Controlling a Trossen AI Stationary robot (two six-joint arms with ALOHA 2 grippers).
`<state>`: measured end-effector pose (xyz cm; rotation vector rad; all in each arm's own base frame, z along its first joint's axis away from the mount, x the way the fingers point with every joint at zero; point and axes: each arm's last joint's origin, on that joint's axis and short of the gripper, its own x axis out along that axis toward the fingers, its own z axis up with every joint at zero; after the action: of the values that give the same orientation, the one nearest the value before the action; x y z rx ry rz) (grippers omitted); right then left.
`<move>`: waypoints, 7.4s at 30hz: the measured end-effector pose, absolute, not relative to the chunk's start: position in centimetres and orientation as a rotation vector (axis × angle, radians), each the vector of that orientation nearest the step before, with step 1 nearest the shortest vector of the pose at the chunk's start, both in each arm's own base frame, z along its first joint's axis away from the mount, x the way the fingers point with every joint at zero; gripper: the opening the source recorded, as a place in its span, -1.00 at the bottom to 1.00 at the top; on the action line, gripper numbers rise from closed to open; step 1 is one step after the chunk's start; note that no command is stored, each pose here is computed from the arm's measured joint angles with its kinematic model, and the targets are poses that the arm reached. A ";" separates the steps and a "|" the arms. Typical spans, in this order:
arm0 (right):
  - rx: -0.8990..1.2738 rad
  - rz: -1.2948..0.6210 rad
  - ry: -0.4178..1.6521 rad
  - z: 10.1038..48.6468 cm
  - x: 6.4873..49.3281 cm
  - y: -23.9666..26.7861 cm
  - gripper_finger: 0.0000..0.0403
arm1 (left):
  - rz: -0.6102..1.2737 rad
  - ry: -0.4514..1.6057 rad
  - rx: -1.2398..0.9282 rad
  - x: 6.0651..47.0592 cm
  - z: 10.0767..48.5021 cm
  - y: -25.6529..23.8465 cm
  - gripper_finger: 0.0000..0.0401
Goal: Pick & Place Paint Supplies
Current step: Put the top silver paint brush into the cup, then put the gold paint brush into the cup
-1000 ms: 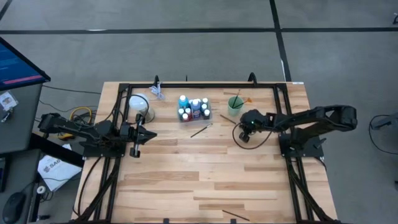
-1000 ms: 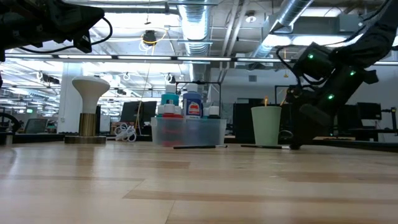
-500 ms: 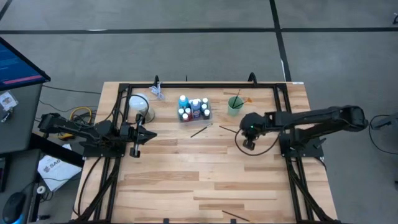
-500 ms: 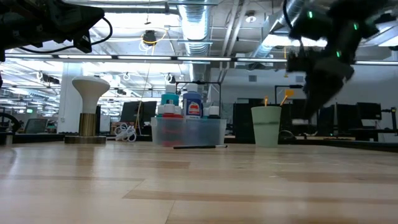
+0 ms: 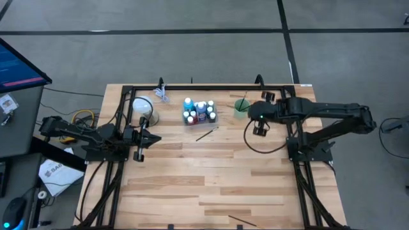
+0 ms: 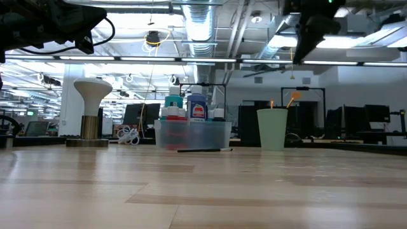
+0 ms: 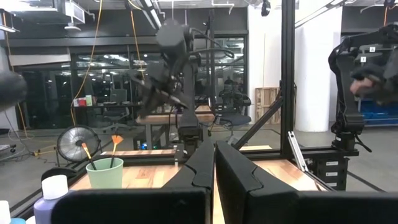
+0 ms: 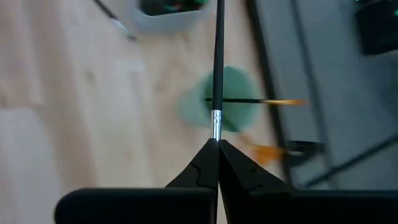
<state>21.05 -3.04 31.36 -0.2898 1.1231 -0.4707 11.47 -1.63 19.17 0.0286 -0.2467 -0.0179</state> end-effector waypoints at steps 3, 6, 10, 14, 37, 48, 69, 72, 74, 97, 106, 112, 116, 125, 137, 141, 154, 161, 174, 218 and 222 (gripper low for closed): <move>-0.385 -0.532 1.191 32.7 21.1 -3.7 -1.00 | -0.018 -0.247 0.029 11.5 19.2 -1.6 -0.99; -0.449 -0.557 1.328 32.8 20.9 -4.5 -1.00 | -0.018 -0.247 0.029 11.5 19.2 -1.6 -0.99; -0.470 -0.539 1.519 31.5 21.0 -5.3 -1.00 | -0.018 -0.247 0.029 11.5 19.2 -1.6 -0.99; -0.488 -0.505 1.637 30.2 21.9 -5.8 -1.00 | -0.018 -0.247 0.029 11.5 19.2 -1.6 -0.99; -0.691 -0.436 1.743 28.2 24.1 -6.1 -1.00 | -0.018 -0.247 0.029 11.5 19.2 -1.6 -0.99; -0.726 -0.421 1.685 28.2 24.8 -6.2 -1.00 | -0.018 -0.247 0.029 11.5 19.2 -1.6 -0.99; 0.046 -0.265 1.432 30.8 24.6 -0.7 -0.17 | -0.018 -0.247 0.029 11.5 19.2 -1.6 -0.99; 0.129 -0.203 1.456 29.9 23.7 3.2 -0.17 | -0.018 -0.247 0.028 11.5 19.2 -1.6 -0.99; 0.134 -0.178 1.492 29.0 22.8 6.1 -0.19 | -0.018 -0.247 0.029 11.5 19.2 -1.6 -0.99; 0.510 0.006 1.461 17.2 20.5 28.3 -0.01 | -0.018 -0.251 0.028 11.5 19.2 -1.6 -0.99; 0.554 -0.018 1.468 14.8 20.1 30.2 -0.10 | -0.018 -0.254 0.027 11.5 19.2 -1.6 -0.99; 0.523 -0.029 1.494 13.5 19.9 30.6 -0.12 | -0.018 -0.254 0.027 11.5 19.2 -1.6 -0.99; 0.516 -0.035 1.485 13.4 20.0 30.6 -0.12 | -0.018 -0.254 0.027 11.5 19.2 -1.6 -0.99; 0.495 -0.065 1.440 13.2 20.0 30.5 -0.12 | -0.018 -0.254 0.027 11.5 19.2 -1.6 -0.99; 0.392 -0.099 1.459 12.9 20.1 29.6 -0.29 | -0.018 -0.254 0.027 11.5 19.2 -1.6 -0.99; 0.330 -0.185 1.445 14.0 20.1 27.8 -0.58 | -0.018 -0.254 0.027 11.5 19.2 -1.6 -0.99; 0.571 0.087 1.234 17.8 22.0 29.4 -0.99 | -0.018 -0.256 0.027 11.5 19.3 -1.6 -0.99; 0.588 0.167 1.249 16.3 22.6 30.5 -1.00 | -0.018 -0.261 0.026 11.4 19.3 -1.6 -0.99; 0.480 0.110 1.265 14.4 22.8 30.2 -1.00 | -0.017 -0.265 0.025 11.4 19.3 -1.6 -0.99; 0.156 -0.013 1.295 13.4 28.2 22.2 -1.00 | -0.017 -0.271 0.024 11.4 19.4 -1.6 -0.99; 0.243 -0.037 1.210 16.4 28.0 21.8 -1.00 | -0.017 -0.271 0.024 11.4 19.4 -1.6 -0.99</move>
<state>27.97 21.78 16.36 0.2432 1.2105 -0.0373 11.43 -1.62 19.41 0.0244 -0.2711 -0.0171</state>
